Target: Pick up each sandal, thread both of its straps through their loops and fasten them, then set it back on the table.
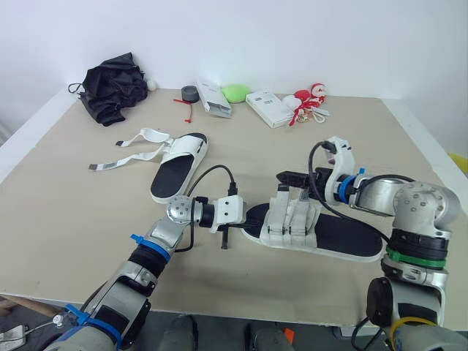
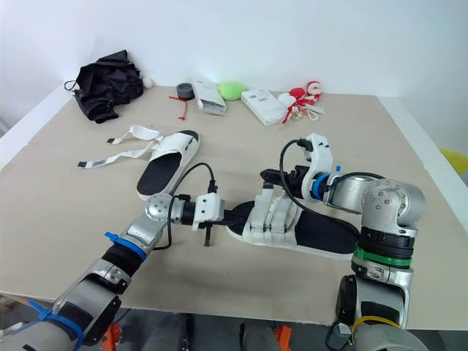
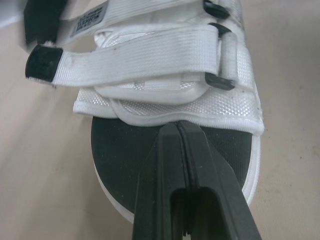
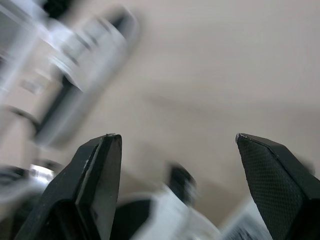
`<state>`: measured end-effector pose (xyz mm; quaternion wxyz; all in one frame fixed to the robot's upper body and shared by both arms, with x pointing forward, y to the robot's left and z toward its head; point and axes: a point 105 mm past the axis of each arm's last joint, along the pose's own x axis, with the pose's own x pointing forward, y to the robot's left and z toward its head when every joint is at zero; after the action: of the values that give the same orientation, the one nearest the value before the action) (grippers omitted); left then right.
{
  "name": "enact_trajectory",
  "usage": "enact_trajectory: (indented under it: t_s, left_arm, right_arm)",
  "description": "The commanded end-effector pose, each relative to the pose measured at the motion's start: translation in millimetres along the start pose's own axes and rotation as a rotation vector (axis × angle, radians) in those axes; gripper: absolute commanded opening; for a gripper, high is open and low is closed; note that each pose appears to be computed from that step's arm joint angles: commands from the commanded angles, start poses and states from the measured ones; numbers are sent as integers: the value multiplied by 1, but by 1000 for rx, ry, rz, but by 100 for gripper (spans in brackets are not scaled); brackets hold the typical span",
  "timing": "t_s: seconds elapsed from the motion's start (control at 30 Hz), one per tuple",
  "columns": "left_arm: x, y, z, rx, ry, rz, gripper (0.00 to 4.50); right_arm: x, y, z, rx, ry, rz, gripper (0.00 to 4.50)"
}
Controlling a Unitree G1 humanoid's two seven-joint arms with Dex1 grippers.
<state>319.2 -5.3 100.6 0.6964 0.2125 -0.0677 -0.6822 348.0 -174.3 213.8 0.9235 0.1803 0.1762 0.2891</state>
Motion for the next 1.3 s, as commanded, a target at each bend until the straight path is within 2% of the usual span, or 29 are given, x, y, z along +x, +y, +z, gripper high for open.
enact_trajectory:
  t_s: [0.03,0.1,0.33,0.43,0.53,0.63,0.7,0.97,1.17,1.23,1.3]
  left_arm:
    - [-1,14,47,-56,-231,64,0]
    - [-7,21,62,-68,-289,87,0]
    - [-33,28,93,-116,-359,107,0]
    - [-51,27,97,-120,-336,105,0]
    - [-71,22,88,-133,-269,99,0]
    - [-92,13,69,-102,-148,98,0]
    - [-99,9,64,-97,-113,100,0]
    - [-110,-9,52,-120,-93,95,0]
    - [-111,-6,52,-134,-121,142,0]
    - [-113,-5,53,-144,-138,165,0]
    - [-114,-5,55,-154,-150,180,0]
  right_arm:
    - [-49,23,29,-164,-149,133,395]
    - [-65,24,22,-228,-131,135,395]
    - [-110,11,-23,-372,6,110,395]
    - [-124,-3,-45,-415,104,49,395]
    - [-129,-11,-70,-447,196,18,395]
    - [-121,-20,-98,-430,245,2,395]
    - [-115,-19,-107,-400,240,35,395]
    - [-87,-16,-109,-393,205,102,395]
    - [-65,-10,-116,-393,220,159,395]
    - [-59,-13,-119,-389,221,158,355]
    - [-57,-14,-121,-394,229,162,293]
